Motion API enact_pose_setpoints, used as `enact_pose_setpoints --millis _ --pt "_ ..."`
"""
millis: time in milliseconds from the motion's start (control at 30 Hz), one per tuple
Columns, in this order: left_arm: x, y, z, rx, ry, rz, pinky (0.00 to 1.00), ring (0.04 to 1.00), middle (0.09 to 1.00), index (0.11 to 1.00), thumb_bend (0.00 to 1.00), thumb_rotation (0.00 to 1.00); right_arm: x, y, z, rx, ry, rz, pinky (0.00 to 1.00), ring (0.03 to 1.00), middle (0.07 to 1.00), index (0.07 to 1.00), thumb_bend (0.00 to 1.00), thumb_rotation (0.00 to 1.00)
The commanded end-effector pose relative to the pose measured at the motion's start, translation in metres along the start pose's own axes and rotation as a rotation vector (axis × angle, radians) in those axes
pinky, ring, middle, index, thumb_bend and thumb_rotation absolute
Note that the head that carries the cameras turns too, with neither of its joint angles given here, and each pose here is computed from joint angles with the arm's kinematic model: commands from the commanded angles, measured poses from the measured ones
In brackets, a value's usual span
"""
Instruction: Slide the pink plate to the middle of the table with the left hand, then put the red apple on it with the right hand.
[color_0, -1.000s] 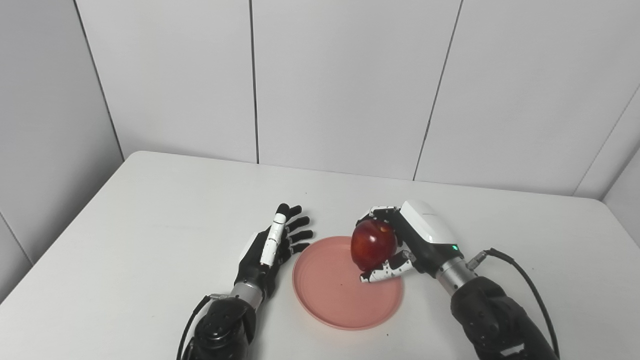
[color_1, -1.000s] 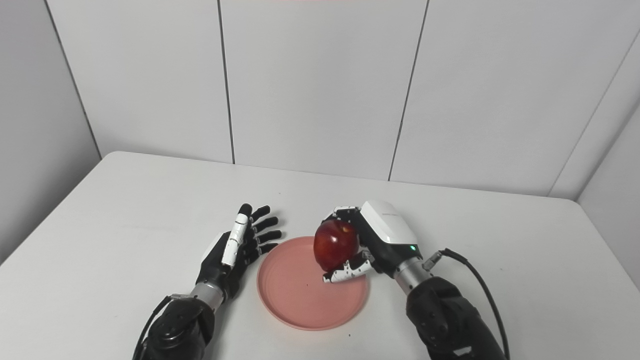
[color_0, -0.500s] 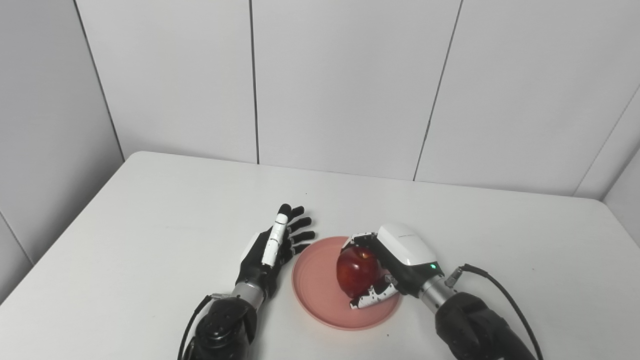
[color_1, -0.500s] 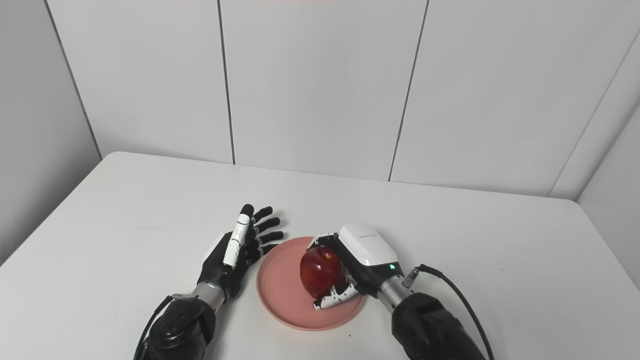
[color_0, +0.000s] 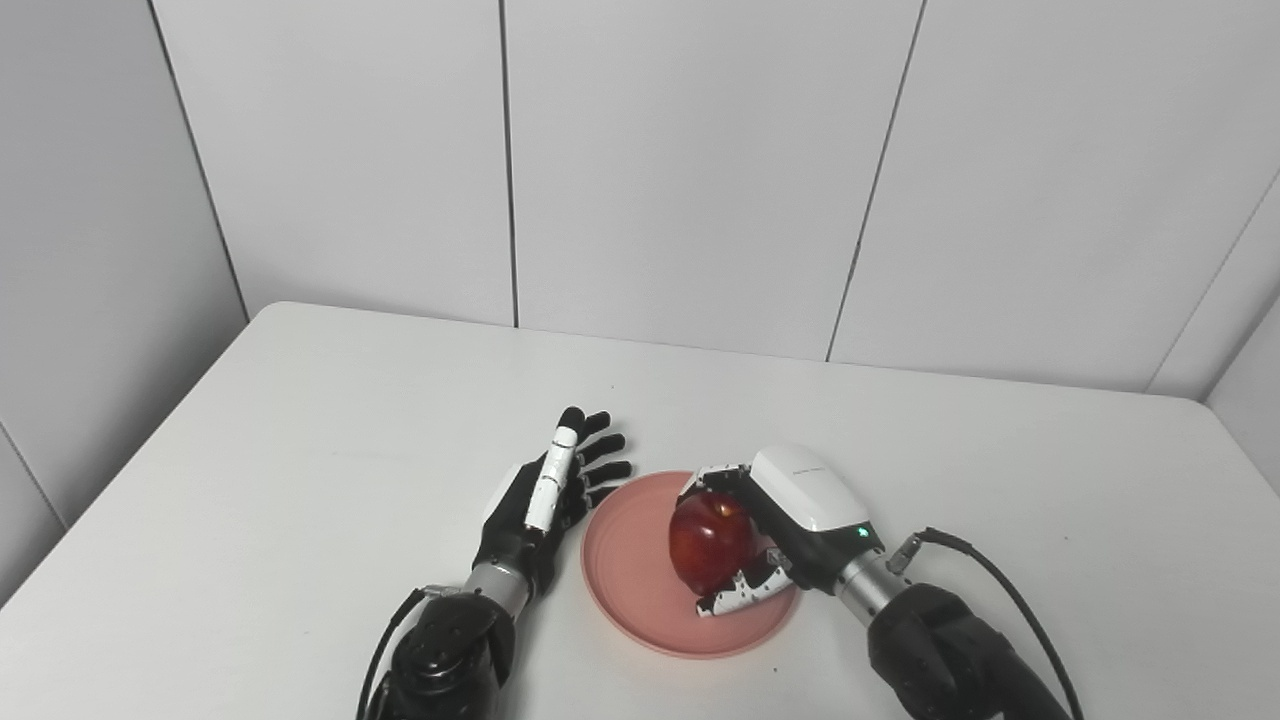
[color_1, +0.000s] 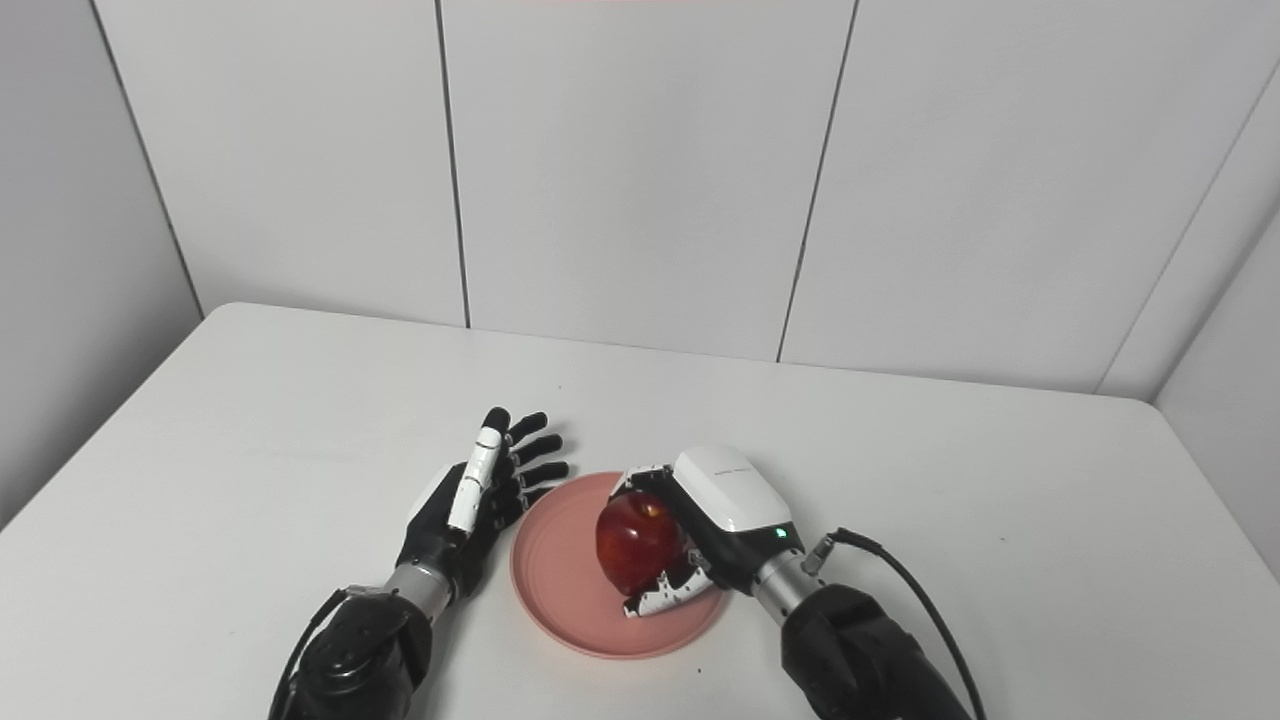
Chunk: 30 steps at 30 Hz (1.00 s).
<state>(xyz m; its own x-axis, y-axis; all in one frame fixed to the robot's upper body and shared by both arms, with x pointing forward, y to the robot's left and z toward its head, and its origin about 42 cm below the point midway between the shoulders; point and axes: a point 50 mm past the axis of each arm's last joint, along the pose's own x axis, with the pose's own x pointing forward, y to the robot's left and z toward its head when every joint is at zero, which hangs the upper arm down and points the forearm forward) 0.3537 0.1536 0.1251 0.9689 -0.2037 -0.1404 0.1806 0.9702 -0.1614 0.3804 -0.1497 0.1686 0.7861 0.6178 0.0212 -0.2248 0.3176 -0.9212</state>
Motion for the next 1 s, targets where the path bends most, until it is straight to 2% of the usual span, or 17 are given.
enact_pose_setpoints --millis 0,100,133,167,200,267,333,467,767,967 --pt "0.007 -0.004 0.009 0.018 -0.01 -0.019 0.76 0.794 0.856 0.859 0.62 1.0 0.007 -0.016 0.004 -0.029 -0.051 -0.038 0.26 0.333 0.448 0.514 0.52 0.0" --pt "0.007 -0.005 0.009 0.018 -0.008 -0.019 0.75 0.792 0.855 0.856 0.62 1.0 0.006 -0.018 0.003 -0.021 -0.051 -0.05 0.3 0.379 0.443 0.534 0.52 0.01" --pt "0.007 -0.005 0.009 0.017 -0.007 -0.02 0.75 0.793 0.857 0.858 0.62 1.0 0.006 -0.018 0.003 -0.023 -0.052 -0.052 0.34 0.412 0.463 0.528 0.52 0.04" --pt "0.007 -0.005 0.009 0.016 -0.006 -0.02 0.75 0.794 0.858 0.859 0.62 0.99 0.005 -0.019 0.002 -0.024 -0.053 -0.053 0.38 0.443 0.502 0.509 0.52 0.12" --pt "0.007 -0.005 0.009 0.016 -0.006 -0.021 0.75 0.794 0.858 0.859 0.62 0.99 0.005 -0.019 0.002 -0.024 -0.053 -0.058 0.43 0.481 0.536 0.554 0.64 0.23" --pt "0.007 -0.005 0.009 0.018 -0.005 -0.022 0.75 0.794 0.858 0.859 0.62 1.0 0.004 -0.02 0.001 -0.026 -0.051 -0.065 0.48 0.531 0.576 0.615 0.79 0.34" --pt "0.006 -0.005 0.009 0.022 -0.005 -0.023 0.75 0.794 0.859 0.859 0.62 1.0 0.003 -0.022 -0.001 -0.03 -0.049 -0.069 0.53 0.581 0.617 0.64 0.86 0.4" --pt "0.006 -0.004 0.009 0.025 -0.003 -0.021 0.75 0.794 0.856 0.86 0.63 1.0 0.003 -0.024 -0.003 -0.028 -0.046 -0.072 0.54 0.604 0.645 0.653 0.91 0.42" --pt "0.006 -0.002 0.009 0.027 -0.001 -0.024 0.75 0.793 0.853 0.858 0.63 1.0 0.002 -0.027 -0.004 -0.027 -0.043 -0.082 0.53 0.598 0.64 0.65 0.92 0.4" --pt "0.006 -0.002 0.009 0.022 0.0 -0.026 0.75 0.797 0.855 0.855 0.62 0.99 0.001 -0.029 -0.004 -0.029 -0.041 -0.081 0.6 0.685 0.713 0.675 0.96 0.45"
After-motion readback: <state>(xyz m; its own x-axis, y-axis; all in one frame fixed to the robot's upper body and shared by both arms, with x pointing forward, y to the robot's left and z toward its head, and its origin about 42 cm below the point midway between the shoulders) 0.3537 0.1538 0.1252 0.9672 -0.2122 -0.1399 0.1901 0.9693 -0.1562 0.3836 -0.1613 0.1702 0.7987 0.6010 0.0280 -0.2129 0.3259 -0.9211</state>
